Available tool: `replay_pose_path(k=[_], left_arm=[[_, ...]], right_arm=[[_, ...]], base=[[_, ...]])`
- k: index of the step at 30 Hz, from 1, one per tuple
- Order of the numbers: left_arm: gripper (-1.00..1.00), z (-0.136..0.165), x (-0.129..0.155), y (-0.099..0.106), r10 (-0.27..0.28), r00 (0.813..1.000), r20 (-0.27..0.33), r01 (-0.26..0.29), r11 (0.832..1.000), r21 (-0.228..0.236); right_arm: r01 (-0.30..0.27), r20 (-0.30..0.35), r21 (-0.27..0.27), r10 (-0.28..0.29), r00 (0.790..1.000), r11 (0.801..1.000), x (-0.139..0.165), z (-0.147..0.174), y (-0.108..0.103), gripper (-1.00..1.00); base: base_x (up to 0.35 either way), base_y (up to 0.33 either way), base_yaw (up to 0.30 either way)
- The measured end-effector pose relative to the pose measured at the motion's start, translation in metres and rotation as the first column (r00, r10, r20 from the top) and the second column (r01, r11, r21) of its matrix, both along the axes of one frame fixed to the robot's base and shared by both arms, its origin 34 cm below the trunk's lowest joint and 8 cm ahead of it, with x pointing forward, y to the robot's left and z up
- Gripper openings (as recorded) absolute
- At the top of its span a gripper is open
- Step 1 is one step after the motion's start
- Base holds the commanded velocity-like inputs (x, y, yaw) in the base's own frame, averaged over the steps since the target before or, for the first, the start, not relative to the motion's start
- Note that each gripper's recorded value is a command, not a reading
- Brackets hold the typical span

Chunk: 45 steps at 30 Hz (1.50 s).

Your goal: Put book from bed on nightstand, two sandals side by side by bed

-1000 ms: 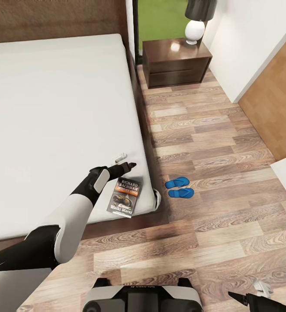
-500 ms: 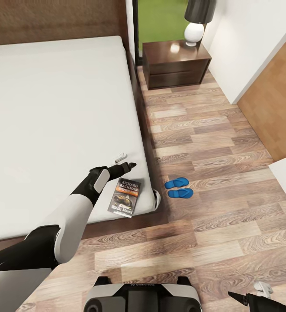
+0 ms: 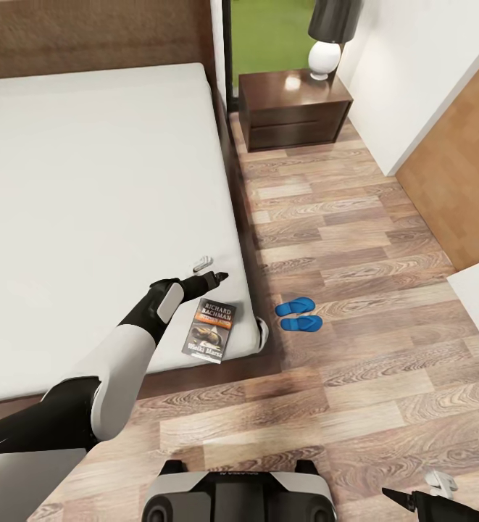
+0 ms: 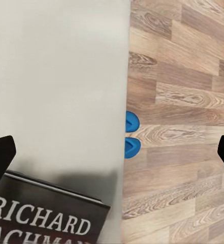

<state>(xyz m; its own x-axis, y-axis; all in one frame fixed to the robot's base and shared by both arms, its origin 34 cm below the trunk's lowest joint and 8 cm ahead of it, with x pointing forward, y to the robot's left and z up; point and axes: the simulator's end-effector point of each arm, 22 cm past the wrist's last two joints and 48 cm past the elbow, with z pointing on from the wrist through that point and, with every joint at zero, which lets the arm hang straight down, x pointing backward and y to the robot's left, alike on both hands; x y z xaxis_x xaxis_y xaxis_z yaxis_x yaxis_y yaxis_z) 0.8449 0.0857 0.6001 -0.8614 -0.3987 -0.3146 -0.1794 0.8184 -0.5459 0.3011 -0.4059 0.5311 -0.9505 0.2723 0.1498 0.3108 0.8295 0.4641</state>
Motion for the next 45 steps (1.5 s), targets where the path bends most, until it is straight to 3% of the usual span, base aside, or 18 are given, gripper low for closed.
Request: replay_pose_path(k=[36, 39, 45], left_arm=[[1.0, 0.04, -0.01, -0.001, 0.001, 1.0, -0.006, -0.001, 1.0, -0.008], [1.0, 0.045, -0.01, -0.004, -0.005, 1.0, 0.001, 0.005, 1.0, -0.024], [1.0, 0.066, -0.009, -0.024, -0.035, 0.998, 0.047, 0.041, 0.991, -0.128]], right_arm=[[0.0, -0.001, 0.0, 0.0, 1.0, 1.0, -0.009, 0.041, 0.0, 1.0], [0.0, -0.001, 0.0, 0.0, 1.0, 1.0, -0.01, 0.044, 0.0, 1.0], [0.0, -0.001, 0.0, 0.0, 1.0, 1.0, -0.012, 0.049, 0.0, 1.0]], base=[[0.0, 0.0, 0.0], [0.0, 0.0, 0.0], [0.0, 0.0, 0.0]])
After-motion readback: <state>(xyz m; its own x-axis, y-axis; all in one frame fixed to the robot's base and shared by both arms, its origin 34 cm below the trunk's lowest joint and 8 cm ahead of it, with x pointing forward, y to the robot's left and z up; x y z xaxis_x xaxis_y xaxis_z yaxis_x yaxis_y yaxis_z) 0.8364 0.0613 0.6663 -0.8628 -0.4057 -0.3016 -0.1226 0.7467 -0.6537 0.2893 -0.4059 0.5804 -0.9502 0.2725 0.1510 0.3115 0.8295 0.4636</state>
